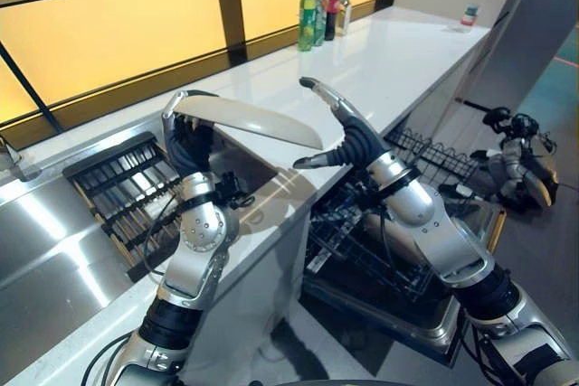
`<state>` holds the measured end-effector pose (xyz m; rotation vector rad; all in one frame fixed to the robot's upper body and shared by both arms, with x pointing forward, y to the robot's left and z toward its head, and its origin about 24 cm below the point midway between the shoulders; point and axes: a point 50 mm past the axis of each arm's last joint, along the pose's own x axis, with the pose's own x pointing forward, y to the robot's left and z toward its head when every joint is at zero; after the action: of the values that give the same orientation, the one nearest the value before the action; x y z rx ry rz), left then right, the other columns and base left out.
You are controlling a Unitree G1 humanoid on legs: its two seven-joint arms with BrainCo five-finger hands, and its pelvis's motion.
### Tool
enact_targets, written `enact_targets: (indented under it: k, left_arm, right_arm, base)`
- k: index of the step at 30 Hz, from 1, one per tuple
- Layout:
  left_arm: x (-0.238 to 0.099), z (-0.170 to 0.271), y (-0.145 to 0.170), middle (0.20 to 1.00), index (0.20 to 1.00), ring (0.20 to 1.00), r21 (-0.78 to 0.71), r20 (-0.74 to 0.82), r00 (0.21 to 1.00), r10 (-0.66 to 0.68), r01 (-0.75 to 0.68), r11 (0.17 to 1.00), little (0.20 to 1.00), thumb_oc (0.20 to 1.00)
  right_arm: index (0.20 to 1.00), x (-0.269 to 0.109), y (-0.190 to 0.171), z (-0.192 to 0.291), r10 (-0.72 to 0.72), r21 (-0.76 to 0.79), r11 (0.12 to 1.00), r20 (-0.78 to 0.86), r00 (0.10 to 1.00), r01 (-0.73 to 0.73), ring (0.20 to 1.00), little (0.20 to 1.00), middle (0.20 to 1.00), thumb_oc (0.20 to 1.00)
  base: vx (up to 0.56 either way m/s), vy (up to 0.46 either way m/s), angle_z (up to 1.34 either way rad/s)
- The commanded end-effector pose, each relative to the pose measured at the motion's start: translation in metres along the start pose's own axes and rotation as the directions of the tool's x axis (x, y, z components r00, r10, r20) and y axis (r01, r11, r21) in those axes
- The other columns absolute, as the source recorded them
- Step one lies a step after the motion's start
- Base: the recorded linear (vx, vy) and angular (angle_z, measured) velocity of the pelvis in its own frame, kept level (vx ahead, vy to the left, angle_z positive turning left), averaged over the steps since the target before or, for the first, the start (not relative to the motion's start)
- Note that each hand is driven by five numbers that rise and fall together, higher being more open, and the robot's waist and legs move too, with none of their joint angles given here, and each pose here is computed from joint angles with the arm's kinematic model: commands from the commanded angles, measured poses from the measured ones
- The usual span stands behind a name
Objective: Pick up plates and place into dishwasher.
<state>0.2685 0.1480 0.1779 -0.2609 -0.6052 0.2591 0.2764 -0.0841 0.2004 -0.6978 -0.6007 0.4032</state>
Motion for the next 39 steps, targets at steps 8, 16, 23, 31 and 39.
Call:
enact_targets:
  k: [8, 16, 23, 31, 39]
  left_arm:
    - [0.001, 0.021, -0.042, 0.200, 0.200, 0.200, -0.103, 0.087, 0.962, -0.260, 0.268, 0.958, 0.200, 0.200]
    - [-0.004, 0.014, -0.050, 0.200, 0.200, 0.200, -0.145, 0.040, 0.953, -0.302, 0.304, 0.942, 0.200, 0.200]
    - [-0.006, 0.013, -0.050, 0.200, 0.200, 0.200, -0.153, 0.031, 0.955, -0.295, 0.296, 0.943, 0.200, 0.200]
    - [-0.008, 0.012, -0.048, 0.200, 0.200, 0.200, -0.158, 0.023, 0.957, -0.291, 0.291, 0.944, 0.200, 0.200]
    - [-0.009, 0.010, -0.047, 0.200, 0.200, 0.200, -0.167, 0.011, 0.958, -0.286, 0.284, 0.944, 0.200, 0.200]
  right_arm:
    - [1.000, 0.021, 0.004, 0.040, 0.050, -0.059, 0.997, 0.137, 0.989, -0.043, 1.000, 1.000, 1.000, 1.000]
    - [1.000, 0.027, 0.010, 0.044, 0.023, -0.008, 1.000, 0.144, 0.989, -0.022, 1.000, 1.000, 1.000, 1.000]
    - [0.200, 0.027, 0.009, 0.042, -0.016, 0.024, 1.000, 0.129, 0.991, 0.013, 0.200, 0.200, 0.200, 0.200]
    - [0.200, 0.023, 0.000, 0.041, -0.127, 0.092, 0.989, 0.132, 0.983, 0.115, 0.200, 0.200, 0.200, 0.200]
    - [0.200, 0.019, -0.004, 0.038, -0.180, 0.140, 0.977, 0.123, 0.976, 0.163, 0.200, 0.200, 0.200, 0.200]
  base:
    - [0.01, 0.002, 0.01]
    - [0.02, 0.003, 0.04]
    - [0.00, 0.002, 0.01]
    - [0.00, 0.000, 0.00]
    - [0.00, 0.000, 0.00]
